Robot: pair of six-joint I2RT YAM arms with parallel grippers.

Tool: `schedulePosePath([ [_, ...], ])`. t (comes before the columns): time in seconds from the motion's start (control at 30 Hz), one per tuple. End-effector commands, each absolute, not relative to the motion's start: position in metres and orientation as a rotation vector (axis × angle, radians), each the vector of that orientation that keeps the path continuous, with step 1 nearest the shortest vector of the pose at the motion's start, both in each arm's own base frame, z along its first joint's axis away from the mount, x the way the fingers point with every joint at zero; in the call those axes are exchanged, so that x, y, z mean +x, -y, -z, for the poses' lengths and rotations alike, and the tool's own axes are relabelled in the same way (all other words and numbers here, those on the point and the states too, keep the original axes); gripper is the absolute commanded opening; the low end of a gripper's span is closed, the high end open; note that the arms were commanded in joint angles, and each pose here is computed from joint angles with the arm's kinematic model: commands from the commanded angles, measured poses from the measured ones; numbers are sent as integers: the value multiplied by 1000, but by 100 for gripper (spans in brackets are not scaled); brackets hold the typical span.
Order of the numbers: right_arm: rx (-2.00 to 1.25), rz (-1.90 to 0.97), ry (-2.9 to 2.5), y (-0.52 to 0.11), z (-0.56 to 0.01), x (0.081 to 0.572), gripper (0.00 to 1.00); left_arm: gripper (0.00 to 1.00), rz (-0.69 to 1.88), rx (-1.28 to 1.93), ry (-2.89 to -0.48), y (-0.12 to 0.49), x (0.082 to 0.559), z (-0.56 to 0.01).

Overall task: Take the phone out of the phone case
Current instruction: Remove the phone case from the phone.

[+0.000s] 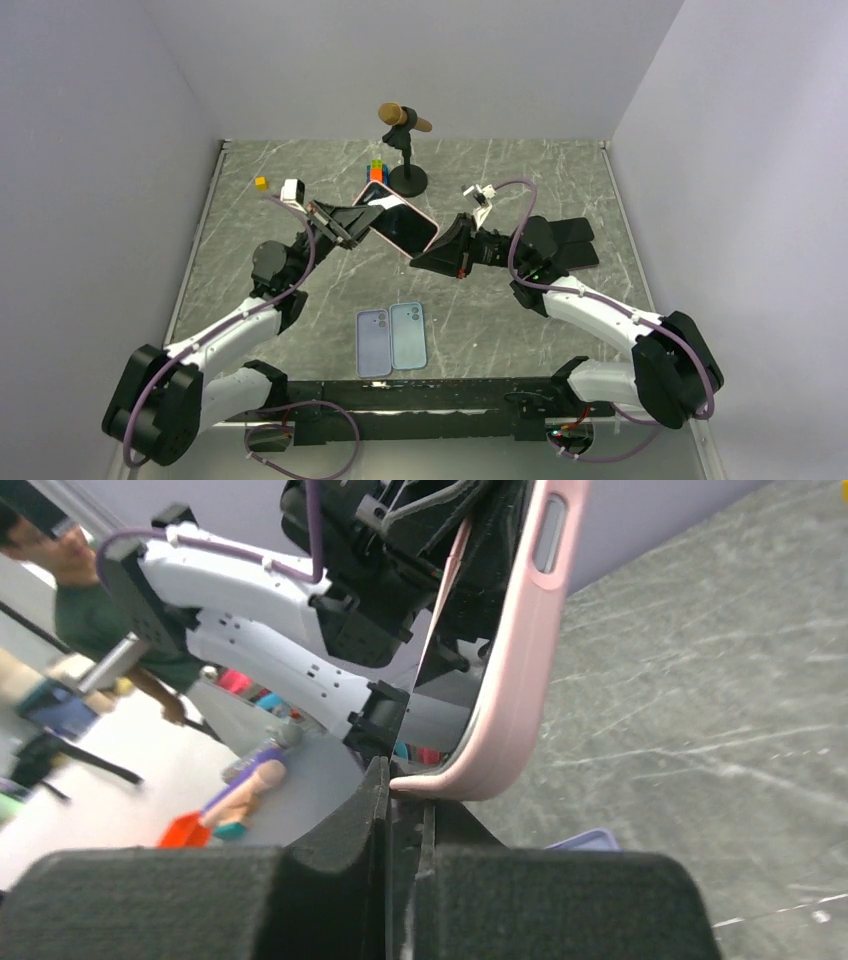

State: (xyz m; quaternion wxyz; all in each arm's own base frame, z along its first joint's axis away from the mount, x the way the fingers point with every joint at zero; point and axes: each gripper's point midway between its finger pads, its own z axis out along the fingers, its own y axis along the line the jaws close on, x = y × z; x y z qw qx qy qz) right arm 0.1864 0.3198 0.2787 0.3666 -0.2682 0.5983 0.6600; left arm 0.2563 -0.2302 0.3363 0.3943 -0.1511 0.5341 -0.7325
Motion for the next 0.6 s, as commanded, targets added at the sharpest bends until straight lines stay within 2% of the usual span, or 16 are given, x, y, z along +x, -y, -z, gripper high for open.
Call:
schedulePosePath([
  [0.0,-870,-1486,-1426,-323,-263,200,0,0,2247,99,-1340,259,173,-399],
  [0.43,-883,-1027,-1487,-305,-262,244,0,0,2408,88,-1406,276,160,-391],
  [0.57,-864,-1023,-1516,-297,-261,238,0,0,2400,77,-1420,280,165,-382],
])
